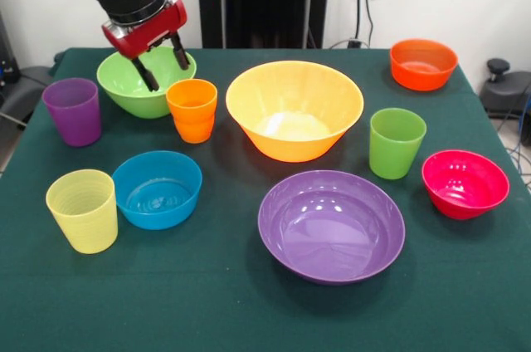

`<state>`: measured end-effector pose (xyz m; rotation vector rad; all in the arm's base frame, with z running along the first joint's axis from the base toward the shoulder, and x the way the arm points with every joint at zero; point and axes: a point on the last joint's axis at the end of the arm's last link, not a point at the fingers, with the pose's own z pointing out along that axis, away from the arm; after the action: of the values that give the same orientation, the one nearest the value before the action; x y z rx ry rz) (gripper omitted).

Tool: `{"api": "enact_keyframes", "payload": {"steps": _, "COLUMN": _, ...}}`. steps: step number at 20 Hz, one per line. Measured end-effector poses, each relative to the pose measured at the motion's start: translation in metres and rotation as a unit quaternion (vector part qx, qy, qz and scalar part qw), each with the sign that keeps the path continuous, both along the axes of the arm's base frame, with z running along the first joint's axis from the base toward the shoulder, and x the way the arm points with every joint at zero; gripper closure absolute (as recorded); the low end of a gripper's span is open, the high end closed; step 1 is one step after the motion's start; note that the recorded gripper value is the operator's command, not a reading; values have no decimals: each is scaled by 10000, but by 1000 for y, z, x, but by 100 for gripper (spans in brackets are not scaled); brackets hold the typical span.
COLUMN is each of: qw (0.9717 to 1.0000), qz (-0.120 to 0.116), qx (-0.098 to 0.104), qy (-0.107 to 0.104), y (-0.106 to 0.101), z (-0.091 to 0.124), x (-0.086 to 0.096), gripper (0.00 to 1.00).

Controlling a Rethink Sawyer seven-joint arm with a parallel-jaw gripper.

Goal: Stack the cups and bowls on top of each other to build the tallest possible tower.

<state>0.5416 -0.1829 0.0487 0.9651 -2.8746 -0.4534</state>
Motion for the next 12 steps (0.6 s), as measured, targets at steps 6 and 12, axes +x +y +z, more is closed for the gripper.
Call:
{"api": "enact_keyframes", "payload": {"steps": 6, "qw": 9999, "qz": 121, "qx": -97, "qy": -11, "y": -1, "z": -9, "x": -5, "gripper": 0}}
{"api": "enact_keyframes", "payload": {"steps": 12, "qw": 9998, "qz": 143, "qx": -124, "qy": -34, "y": -3, "z": -17, "x": -4, "gripper": 0}}
